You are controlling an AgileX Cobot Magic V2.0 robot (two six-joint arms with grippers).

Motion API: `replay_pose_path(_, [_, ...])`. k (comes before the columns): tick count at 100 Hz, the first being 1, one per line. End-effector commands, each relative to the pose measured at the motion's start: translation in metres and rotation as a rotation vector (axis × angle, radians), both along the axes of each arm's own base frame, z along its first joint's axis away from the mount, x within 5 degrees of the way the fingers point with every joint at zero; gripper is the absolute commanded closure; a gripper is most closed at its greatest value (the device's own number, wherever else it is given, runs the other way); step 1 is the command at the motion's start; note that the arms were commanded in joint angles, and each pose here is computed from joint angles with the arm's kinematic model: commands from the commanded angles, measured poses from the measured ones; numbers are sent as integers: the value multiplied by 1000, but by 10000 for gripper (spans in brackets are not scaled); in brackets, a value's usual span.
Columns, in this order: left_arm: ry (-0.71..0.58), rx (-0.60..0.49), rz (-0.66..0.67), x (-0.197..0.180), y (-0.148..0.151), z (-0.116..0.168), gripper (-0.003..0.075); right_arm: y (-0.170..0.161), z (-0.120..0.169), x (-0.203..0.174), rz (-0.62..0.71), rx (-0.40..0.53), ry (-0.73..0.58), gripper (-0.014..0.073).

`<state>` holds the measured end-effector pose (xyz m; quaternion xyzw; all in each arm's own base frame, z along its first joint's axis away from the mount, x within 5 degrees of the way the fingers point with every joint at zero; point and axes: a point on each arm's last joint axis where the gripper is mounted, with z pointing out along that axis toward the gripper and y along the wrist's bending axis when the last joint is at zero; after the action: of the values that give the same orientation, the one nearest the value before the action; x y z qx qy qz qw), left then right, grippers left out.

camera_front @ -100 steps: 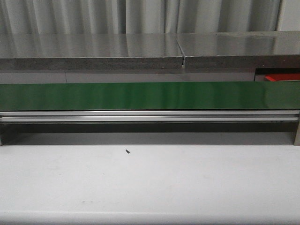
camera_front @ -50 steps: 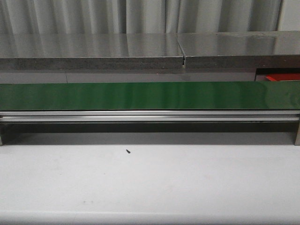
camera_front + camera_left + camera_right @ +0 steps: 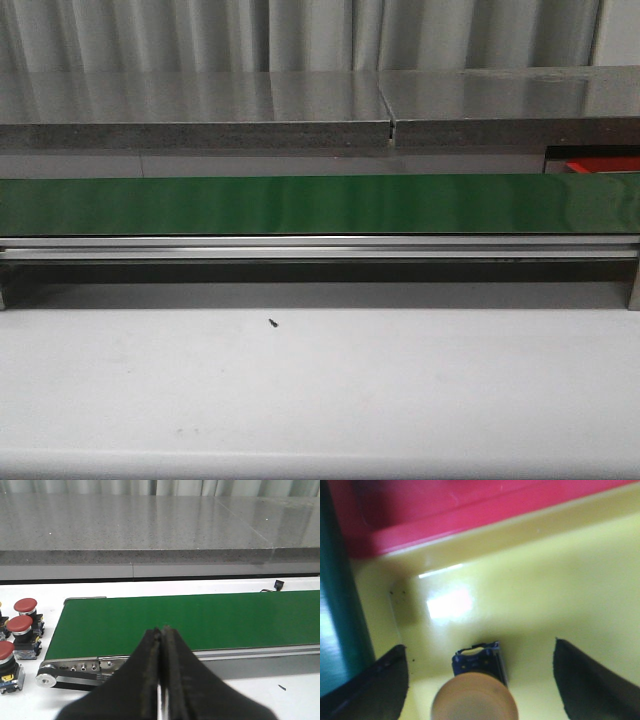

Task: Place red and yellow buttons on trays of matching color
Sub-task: 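Place the yellow button into the yellow tray, withdraw the right gripper, then open the left gripper and lower it over another red button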

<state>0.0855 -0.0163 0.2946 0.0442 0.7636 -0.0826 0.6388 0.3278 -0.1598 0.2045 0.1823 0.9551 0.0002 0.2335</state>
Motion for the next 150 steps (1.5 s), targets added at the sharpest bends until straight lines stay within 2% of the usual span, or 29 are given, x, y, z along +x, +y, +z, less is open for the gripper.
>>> replay_pose_path(1, [-102, -29, 11, 1, 1, 16, 739, -2, 46, -3, -24, -75, -159, -39])
replay_pose_path(21, [-102, -29, 11, 1, 1, 16, 739, 21, 94, -15, 20, -130, -279, -39])
replay_pose_path(48, [-102, -29, 11, 1, 1, 16, 739, 93, 152, -40, 230, -191, -449, -39])
replay_pose_path(68, [-102, -29, 11, 1, 1, 16, 739, 139, 157, -78, 379, -188, -505, -39])
replay_pose_path(85, [-102, -29, 11, 1, 1, 16, 739, 151, 144, -115, 411, -182, -515, -23])
replay_pose_path(97, [-102, -29, 11, 1, 1, 16, 739, 154, 130, -139, 411, -180, -511, 100])
replay_pose_path(114, [-102, -29, 11, 1, 1, 16, 739, 156, 117, -167, 409, -186, -528, 425])
replay_pose_path(128, [-102, -29, 11, 1, 1, 16, 739, 158, 118, -182, 409, -197, -563, 653])
replay_pose_path(150, [-102, -29, 11, 1, 1, 16, 739, 159, 119, -188, 416, -193, -559, 664])
